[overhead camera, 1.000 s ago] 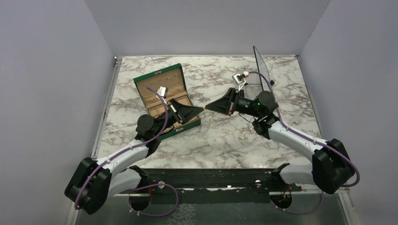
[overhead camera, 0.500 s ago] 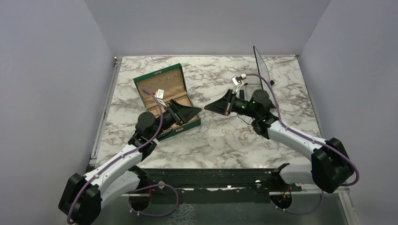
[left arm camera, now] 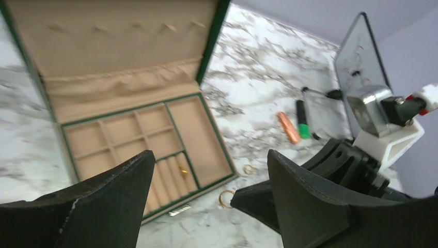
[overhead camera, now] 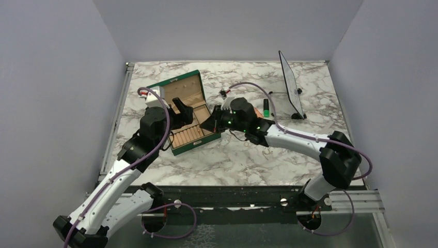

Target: Organize the mixed jewelry

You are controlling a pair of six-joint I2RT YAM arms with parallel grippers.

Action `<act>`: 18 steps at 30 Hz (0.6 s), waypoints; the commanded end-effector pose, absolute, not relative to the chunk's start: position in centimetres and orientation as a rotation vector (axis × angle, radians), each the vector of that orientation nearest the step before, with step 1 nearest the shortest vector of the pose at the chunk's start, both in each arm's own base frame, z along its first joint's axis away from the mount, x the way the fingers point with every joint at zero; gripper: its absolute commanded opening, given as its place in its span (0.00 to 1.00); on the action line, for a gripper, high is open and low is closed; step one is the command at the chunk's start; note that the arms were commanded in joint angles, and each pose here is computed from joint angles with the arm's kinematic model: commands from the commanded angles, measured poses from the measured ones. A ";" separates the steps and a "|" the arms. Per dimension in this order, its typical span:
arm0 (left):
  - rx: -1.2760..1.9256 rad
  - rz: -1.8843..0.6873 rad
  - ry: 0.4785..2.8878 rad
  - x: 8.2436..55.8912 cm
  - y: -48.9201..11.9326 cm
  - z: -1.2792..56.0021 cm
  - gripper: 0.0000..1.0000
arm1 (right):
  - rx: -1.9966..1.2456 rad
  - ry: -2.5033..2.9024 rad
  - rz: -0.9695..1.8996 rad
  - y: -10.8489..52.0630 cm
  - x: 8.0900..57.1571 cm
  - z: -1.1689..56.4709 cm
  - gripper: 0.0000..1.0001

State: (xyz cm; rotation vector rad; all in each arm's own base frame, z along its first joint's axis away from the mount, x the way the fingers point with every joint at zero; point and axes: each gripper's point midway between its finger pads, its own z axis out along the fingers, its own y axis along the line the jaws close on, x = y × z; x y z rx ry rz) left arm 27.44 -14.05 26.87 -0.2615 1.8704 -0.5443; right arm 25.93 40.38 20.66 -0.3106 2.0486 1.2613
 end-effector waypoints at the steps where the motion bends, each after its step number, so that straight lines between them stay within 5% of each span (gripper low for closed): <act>1: -0.211 -0.153 1.848 27.0 -8.0 27.7 0.81 | -0.360 2.125 0.963 41.8 27.4 16.9 0.01; 18: -0.272 0.040 1.814 25.8 -4.1 26.4 0.81 | -0.472 2.192 0.607 45.1 29.4 11.2 0.01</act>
